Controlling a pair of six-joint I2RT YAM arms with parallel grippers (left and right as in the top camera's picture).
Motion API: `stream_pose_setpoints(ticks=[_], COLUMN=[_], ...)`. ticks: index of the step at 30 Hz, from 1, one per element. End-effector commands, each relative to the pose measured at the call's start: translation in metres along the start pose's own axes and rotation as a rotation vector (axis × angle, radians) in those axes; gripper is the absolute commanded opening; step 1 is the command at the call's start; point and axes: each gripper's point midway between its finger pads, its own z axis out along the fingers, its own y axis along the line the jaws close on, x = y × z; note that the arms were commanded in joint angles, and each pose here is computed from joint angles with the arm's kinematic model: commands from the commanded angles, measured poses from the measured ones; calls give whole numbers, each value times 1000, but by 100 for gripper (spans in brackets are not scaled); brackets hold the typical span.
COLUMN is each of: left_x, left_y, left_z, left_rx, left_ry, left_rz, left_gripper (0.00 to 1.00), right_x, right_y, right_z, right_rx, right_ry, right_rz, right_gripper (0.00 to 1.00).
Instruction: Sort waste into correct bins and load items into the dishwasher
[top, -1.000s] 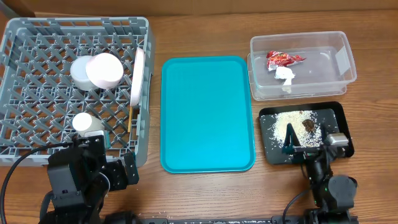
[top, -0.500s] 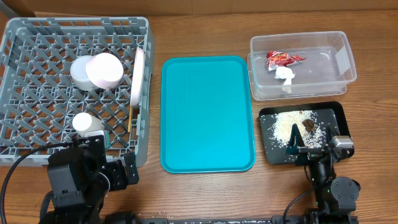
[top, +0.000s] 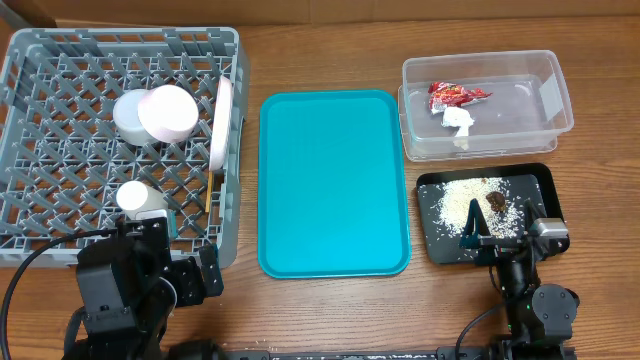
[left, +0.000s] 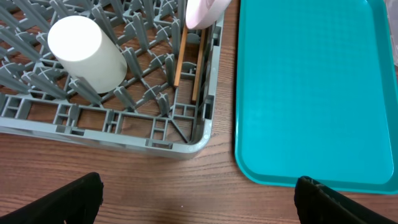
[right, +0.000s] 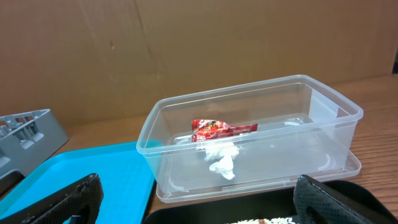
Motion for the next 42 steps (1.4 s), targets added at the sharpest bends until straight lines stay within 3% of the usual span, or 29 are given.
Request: stream_pose_setpoints(ticks=[1, 12, 17, 25, 31, 36, 42], left_x=[0, -1, -16, -25, -31, -17, -16], left_y=[-3, -3, -13, -24, -25, -19, -16], left_z=[-1, -4, 12, 52, 66, 95, 98], left_rx=[16, 11, 49, 131, 153, 129, 118], left_ry=[-7, -38, -260, -642, -829, -799, -796], left_rz=[26, 42, 130, 150, 155, 145, 141], left_gripper=[100, 100, 100, 100, 100, 100, 100], right_x=[2, 2, 2, 2, 2, 2, 2], right_y=[0, -1, -1, -1, -1, -1, 0], right_z=[0, 0, 0, 0, 0, 0, 0], right_rx=[-1, -1, -1, -1, -1, -1, -1], right_ry=[-3, -3, -3, -3, -3, -3, -3], right_rz=[1, 1, 1, 1, 1, 1, 1], right_gripper=[100, 100, 100, 100, 100, 100, 100])
